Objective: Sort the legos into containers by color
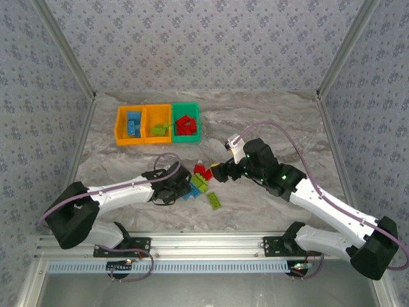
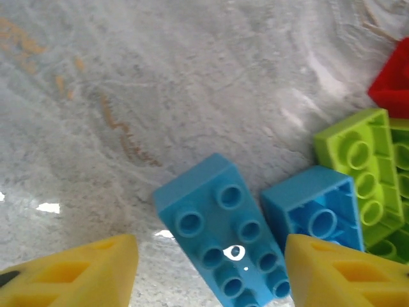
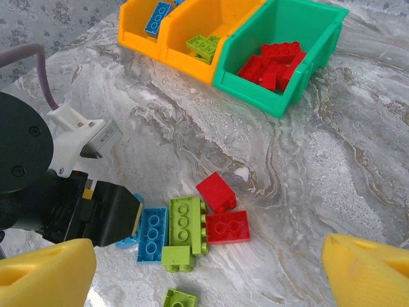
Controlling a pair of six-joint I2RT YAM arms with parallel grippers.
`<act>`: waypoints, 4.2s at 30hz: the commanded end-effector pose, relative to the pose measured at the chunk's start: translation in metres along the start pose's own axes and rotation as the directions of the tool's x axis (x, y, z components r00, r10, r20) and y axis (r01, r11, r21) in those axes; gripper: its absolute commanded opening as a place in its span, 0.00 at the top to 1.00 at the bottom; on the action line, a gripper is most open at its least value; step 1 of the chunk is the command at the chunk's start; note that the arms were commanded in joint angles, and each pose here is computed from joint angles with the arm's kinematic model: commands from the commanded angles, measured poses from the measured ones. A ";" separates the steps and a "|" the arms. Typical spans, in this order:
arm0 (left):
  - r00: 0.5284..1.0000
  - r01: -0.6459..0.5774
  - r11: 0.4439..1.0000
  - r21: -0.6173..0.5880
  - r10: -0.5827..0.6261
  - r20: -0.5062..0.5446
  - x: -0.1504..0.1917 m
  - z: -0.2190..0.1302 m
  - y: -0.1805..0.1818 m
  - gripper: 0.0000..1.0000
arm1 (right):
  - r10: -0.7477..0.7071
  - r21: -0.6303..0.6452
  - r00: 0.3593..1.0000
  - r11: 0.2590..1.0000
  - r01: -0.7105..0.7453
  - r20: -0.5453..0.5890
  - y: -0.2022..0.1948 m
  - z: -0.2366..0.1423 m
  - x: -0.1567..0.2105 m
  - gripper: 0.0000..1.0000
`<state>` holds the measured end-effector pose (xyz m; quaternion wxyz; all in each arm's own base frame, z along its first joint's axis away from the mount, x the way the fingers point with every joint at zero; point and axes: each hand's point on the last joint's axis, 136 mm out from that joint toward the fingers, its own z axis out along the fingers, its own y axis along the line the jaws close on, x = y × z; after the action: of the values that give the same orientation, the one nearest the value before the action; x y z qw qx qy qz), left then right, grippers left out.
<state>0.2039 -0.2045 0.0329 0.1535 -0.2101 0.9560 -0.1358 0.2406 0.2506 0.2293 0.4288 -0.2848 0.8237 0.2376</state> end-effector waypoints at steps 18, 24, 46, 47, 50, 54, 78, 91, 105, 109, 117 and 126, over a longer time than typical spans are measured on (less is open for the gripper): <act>0.989 -0.148 0.979 -0.137 0.144 -0.037 0.004 0.003 0.044 0.67 | 0.065 -0.058 0.996 0.996 -0.068 -0.053 0.012 0.007 0.006 0.06; 0.980 -0.164 0.985 -0.049 0.168 0.105 -0.037 -0.041 0.027 0.69 | 0.014 -0.305 0.974 0.949 -0.084 -0.226 0.062 0.017 0.039 0.07; 0.899 -0.030 0.993 -0.110 0.075 0.431 -0.361 -0.045 0.041 0.65 | 0.054 -0.160 0.962 0.982 -0.100 -0.266 0.054 0.034 0.039 0.06; 0.903 -0.040 0.994 -0.105 0.081 0.423 -0.366 -0.039 0.038 0.64 | 0.056 -0.156 0.963 0.983 -0.100 -0.264 0.053 0.033 0.039 0.06; 0.897 -0.060 0.994 -0.092 0.094 0.432 -0.379 -0.032 0.029 0.61 | 0.061 -0.144 0.965 0.985 -0.100 -0.254 0.051 0.030 0.037 0.06; 0.892 -0.073 0.991 -0.111 0.114 0.437 -0.387 -0.030 0.028 0.47 | 0.066 -0.140 0.966 0.985 -0.104 -0.251 0.051 0.031 0.036 0.06; 0.604 -0.730 0.683 0.018 0.633 0.483 -0.118 -0.201 -0.058 0.18 | 0.222 0.227 0.924 0.962 -0.154 -0.313 -0.015 0.096 0.071 0.07; 0.351 -0.930 0.366 0.032 0.861 0.369 -0.048 -0.180 -0.028 0.01 | 0.503 0.427 0.788 0.837 -0.341 -0.356 -0.046 0.154 0.122 0.24; 0.346 -0.923 0.382 -0.048 0.877 0.334 -0.055 -0.172 -0.009 0.01 | 0.577 0.430 0.744 0.797 -0.424 -0.336 -0.041 0.157 0.148 0.66; 0.348 -0.920 0.388 -0.057 0.875 0.338 -0.056 -0.173 -0.008 0.01 | 0.560 0.425 0.769 0.804 -0.416 -0.307 -0.045 0.151 0.136 0.70; 0.356 -0.915 0.399 -0.065 0.871 0.339 -0.057 -0.173 -0.005 0.01 | 0.434 0.353 0.888 0.863 -0.361 -0.154 -0.047 0.122 0.069 0.75; 0.390 -0.866 0.475 -0.159 0.838 0.382 -0.079 -0.182 0.008 0.01 | 0.102 0.111 0.979 0.986 -0.123 0.179 -0.026 0.129 -0.067 0.78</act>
<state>0.2000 -0.1387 0.2134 0.3887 0.3128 0.8655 -0.0440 0.3339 0.3083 0.1803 0.4275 -0.1346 0.8640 0.2294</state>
